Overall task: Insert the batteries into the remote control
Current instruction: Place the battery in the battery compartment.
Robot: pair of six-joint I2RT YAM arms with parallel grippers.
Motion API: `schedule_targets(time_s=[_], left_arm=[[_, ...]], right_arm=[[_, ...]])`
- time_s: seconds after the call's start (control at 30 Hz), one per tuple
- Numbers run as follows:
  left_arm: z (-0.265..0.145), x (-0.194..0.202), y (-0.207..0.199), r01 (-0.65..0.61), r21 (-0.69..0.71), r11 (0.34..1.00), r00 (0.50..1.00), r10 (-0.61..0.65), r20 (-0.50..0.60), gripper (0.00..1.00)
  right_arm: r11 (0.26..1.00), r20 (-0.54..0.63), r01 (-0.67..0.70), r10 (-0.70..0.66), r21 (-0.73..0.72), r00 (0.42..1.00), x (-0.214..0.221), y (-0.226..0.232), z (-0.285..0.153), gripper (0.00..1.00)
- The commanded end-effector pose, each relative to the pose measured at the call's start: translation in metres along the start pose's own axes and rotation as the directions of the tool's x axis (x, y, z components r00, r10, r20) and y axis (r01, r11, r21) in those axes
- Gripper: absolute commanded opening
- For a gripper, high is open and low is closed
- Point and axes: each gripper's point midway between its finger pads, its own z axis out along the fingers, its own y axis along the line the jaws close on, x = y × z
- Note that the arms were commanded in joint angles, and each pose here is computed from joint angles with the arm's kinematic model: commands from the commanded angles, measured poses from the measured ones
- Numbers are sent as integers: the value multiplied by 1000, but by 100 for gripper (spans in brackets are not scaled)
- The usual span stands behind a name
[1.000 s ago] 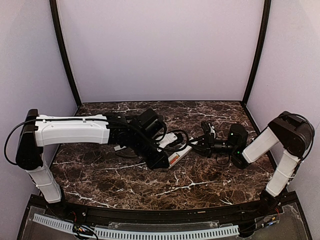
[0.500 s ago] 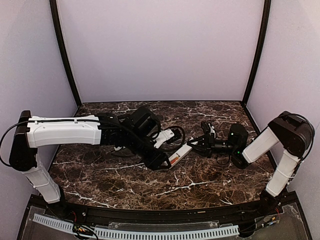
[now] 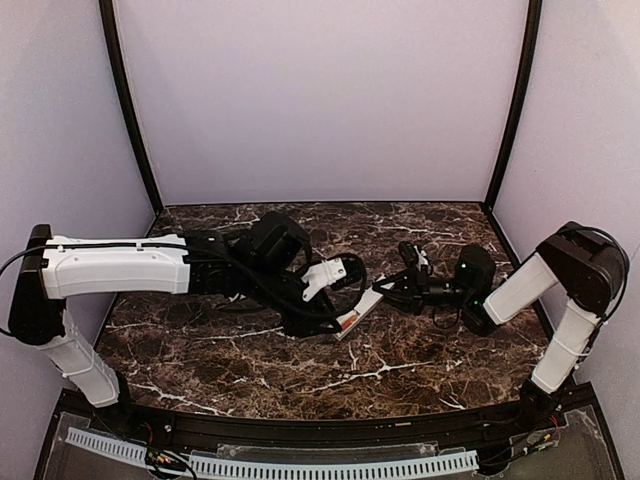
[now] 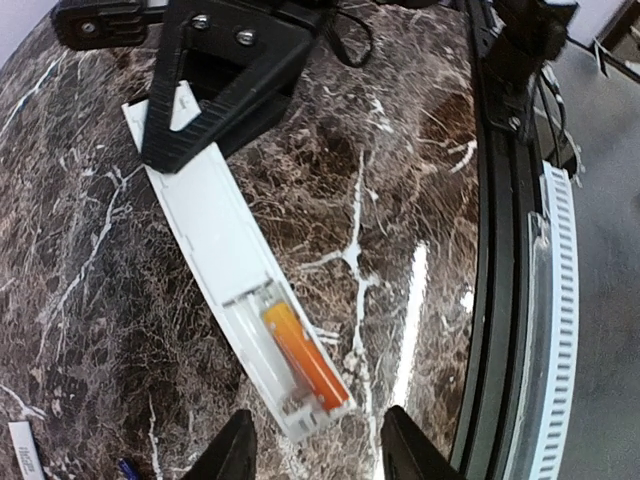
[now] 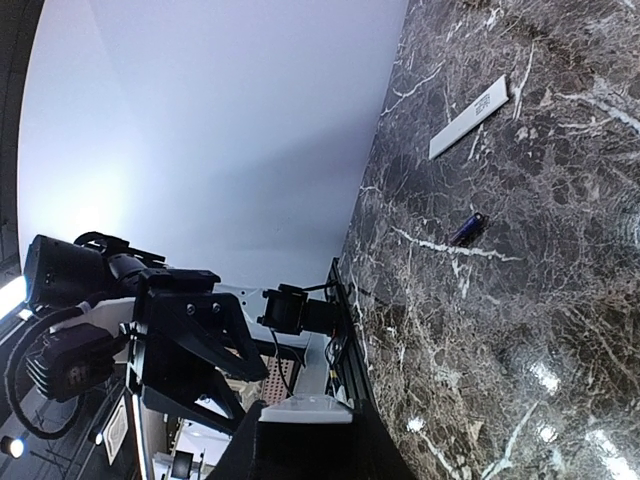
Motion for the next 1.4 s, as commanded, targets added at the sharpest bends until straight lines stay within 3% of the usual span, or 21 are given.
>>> schedule_targets(time_s=[0.0, 0.17, 0.53, 0.83, 1.37], left_arm=[[-35, -5, -20, -257, 30, 966, 961, 252, 116, 43], [-41, 8, -37, -413, 86, 907, 906, 398, 145, 43], [-36, 2, -66, -545, 133, 828, 831, 513, 214, 39], [-21, 5, -76, -586, 146, 797, 807, 559, 189, 27], [-8, 8, -73, -609, 129, 782, 792, 591, 153, 26]], right_arm=[[998, -74, 38, -41, -44, 996, 8, 12, 4, 0], [997, -163, 35, -45, -66, 986, 21, 17, 7, 0], [996, -256, 30, -51, -82, 965, 37, 20, 18, 0], [996, -269, 26, -47, -81, 962, 41, 19, 22, 0], [996, -287, 25, -49, -88, 957, 45, 21, 27, 0]])
